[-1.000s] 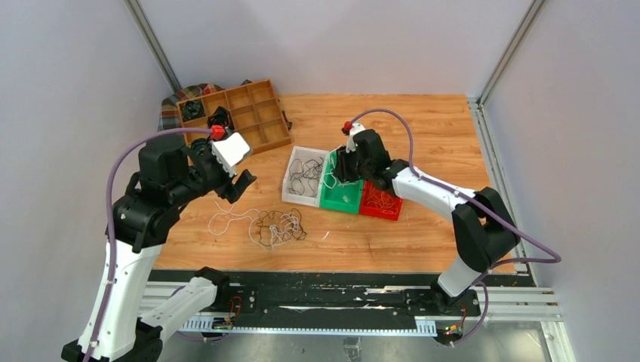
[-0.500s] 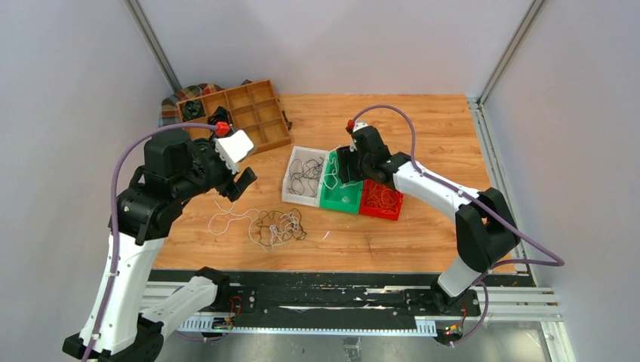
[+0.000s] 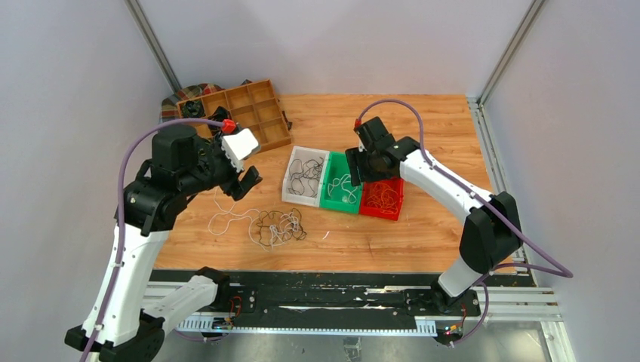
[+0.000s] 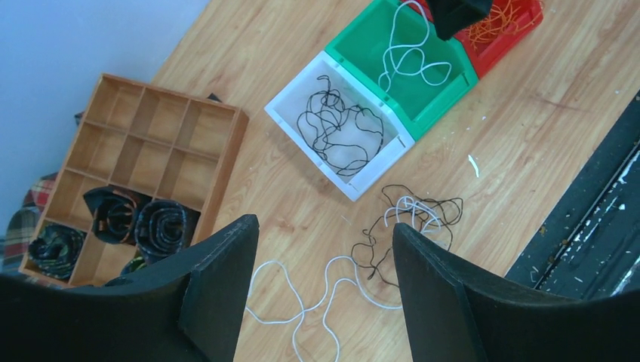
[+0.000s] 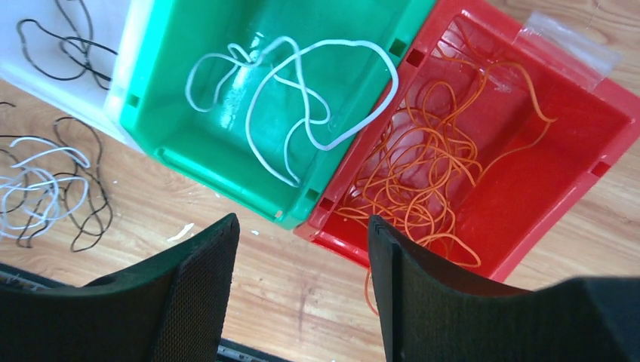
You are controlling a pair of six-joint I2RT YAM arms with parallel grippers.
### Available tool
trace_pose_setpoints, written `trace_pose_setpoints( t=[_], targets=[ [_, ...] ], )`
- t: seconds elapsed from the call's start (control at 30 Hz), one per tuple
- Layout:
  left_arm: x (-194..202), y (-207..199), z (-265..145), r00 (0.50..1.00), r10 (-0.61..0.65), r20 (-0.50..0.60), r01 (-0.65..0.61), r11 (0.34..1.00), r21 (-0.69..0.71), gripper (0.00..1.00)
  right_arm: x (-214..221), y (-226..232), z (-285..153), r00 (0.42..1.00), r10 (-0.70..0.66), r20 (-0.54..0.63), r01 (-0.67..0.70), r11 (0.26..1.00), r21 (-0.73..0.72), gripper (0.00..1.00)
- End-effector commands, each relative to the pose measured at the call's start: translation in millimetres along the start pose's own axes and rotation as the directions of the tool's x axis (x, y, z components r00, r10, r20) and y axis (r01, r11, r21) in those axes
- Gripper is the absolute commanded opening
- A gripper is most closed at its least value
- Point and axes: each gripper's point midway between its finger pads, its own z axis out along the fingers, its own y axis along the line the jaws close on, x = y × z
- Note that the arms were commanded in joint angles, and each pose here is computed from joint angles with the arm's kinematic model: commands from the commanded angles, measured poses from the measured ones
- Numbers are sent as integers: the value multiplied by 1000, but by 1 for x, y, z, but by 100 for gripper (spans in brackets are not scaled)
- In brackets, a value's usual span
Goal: Untangle the cables
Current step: Place the cable in the bin.
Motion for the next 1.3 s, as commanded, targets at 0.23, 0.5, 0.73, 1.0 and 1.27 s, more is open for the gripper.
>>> trace_pose_setpoints(
  t=[0.23,0.5,0.73,1.0,1.27],
  targets=[
    [0,4,4,999,-37,-13,37,999,-12,70,-18,26,-32,999,20,-35,-25,989,-146,60],
    [7,9,1,998,-42,-37,41,999,-35,71,-20,4,-1,998,13,-63,-13,1000,-7,54],
    [2,14,-3,999,-25,-28,23,998,-59,70,-13,1,26,996,6,-92,-2,999,37,41],
    [-2,13,-6,1000,-27,-15,26,998,-60,71,-17,-5,43,998,7,-64,-2,997,79,32],
    [-4,14,-7,1000,-27,-10,26,998,-65,71,-22,-5,63,998,10,-59,-5,996,93,25]
  ],
)
